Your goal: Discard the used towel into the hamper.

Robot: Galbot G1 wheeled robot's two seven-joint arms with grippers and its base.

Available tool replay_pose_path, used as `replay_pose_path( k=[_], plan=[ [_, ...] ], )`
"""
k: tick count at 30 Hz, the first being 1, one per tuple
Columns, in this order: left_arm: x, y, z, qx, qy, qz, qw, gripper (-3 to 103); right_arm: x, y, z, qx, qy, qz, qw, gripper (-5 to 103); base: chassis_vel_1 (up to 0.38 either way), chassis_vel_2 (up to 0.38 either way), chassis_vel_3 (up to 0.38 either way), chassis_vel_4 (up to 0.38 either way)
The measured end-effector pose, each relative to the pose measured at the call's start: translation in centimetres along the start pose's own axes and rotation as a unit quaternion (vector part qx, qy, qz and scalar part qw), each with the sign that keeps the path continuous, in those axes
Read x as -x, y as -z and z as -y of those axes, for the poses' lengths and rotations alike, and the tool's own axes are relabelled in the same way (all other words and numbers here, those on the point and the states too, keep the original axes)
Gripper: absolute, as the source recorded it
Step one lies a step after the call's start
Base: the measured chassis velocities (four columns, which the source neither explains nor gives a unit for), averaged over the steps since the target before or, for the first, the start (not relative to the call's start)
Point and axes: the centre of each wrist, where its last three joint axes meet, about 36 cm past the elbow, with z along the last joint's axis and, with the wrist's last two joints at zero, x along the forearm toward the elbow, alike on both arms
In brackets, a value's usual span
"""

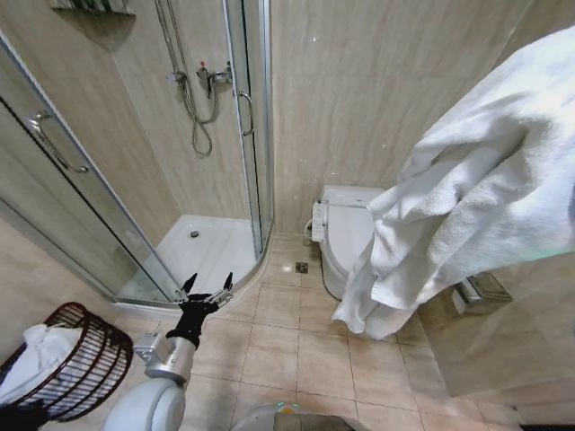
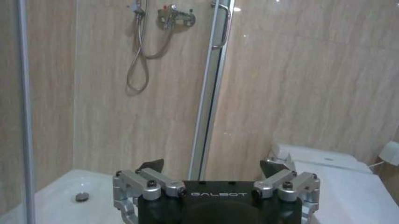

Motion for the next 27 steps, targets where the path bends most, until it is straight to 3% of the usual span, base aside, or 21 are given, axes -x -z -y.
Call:
replay_pose_path(
  k=[27],
  plan=[
    [0.00, 0.00, 0.00, 0.000, 0.000, 0.000, 1.0000, 100, -0.07, -0.13, -0.06, 0.002, 0.000, -0.002, 1.000, 13, 0.000, 0.000, 0.000, 0.000]
  ],
)
